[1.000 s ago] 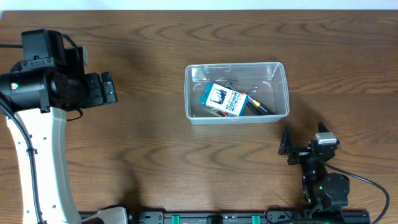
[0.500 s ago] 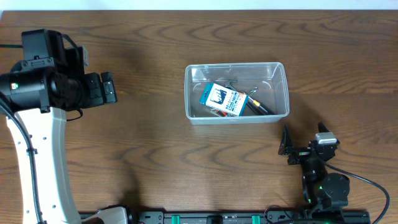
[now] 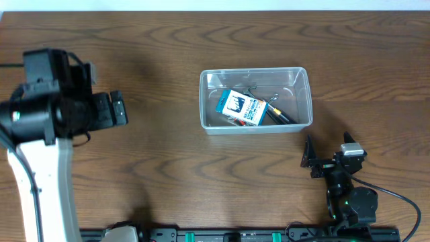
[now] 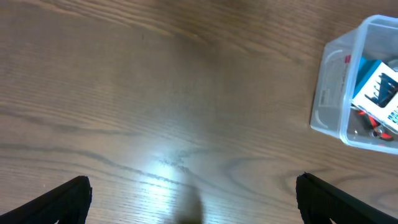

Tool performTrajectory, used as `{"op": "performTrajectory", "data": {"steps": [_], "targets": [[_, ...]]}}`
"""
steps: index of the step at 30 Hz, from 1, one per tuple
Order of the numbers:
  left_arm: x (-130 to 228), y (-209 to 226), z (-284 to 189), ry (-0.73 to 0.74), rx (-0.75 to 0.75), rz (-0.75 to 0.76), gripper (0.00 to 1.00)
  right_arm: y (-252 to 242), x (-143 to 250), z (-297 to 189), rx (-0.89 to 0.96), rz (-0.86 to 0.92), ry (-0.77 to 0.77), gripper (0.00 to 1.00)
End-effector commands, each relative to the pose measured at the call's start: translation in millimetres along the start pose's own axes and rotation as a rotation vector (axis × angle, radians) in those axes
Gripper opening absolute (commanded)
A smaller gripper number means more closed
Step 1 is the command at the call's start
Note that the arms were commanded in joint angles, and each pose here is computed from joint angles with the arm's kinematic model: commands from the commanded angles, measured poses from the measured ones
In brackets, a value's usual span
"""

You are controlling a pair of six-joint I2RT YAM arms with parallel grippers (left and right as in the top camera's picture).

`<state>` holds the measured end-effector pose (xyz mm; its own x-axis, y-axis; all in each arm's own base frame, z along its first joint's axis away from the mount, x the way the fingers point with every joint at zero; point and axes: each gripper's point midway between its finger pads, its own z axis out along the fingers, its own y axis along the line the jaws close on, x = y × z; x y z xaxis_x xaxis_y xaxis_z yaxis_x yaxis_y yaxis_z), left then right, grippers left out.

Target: Pack container

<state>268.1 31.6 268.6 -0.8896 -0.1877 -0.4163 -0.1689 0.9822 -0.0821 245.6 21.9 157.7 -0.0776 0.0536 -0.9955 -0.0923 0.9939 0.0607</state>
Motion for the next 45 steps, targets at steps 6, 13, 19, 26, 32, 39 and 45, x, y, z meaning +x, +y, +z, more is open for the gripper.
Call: {"op": "performTrajectory", "data": {"steps": [6, 13, 19, 26, 32, 39, 45], "targets": [[27, -14, -28, -0.097, 0.025, 0.062, 0.98, 2, 1, 0, -0.005, -0.012, 0.000, 0.99], [14, -33, -49, -0.329, 0.080, 0.129, 0.98, 2, 1, 0, -0.005, -0.012, 0.000, 0.99], [6, -40, -64, -0.579, 0.121, 0.155, 0.98, 2, 1, 0, -0.005, -0.012, 0.000, 0.99], [17, -38, -77, -0.811, 0.146, 0.156, 0.98, 2, 1, 0, -0.005, -0.012, 0.000, 0.99], [13, -39, -89, -0.973, 0.163, 0.158, 0.98, 2, 1, 0, -0.005, -0.012, 0.000, 0.99], [0, -41, -111, -1.152, 0.182, 0.160, 0.98, 2, 1, 0, -0.005, -0.012, 0.000, 0.99], [2, -41, -115, -1.254, 0.190, 0.162, 0.98, 2, 1, 0, -0.005, -0.012, 0.000, 0.99]]}}
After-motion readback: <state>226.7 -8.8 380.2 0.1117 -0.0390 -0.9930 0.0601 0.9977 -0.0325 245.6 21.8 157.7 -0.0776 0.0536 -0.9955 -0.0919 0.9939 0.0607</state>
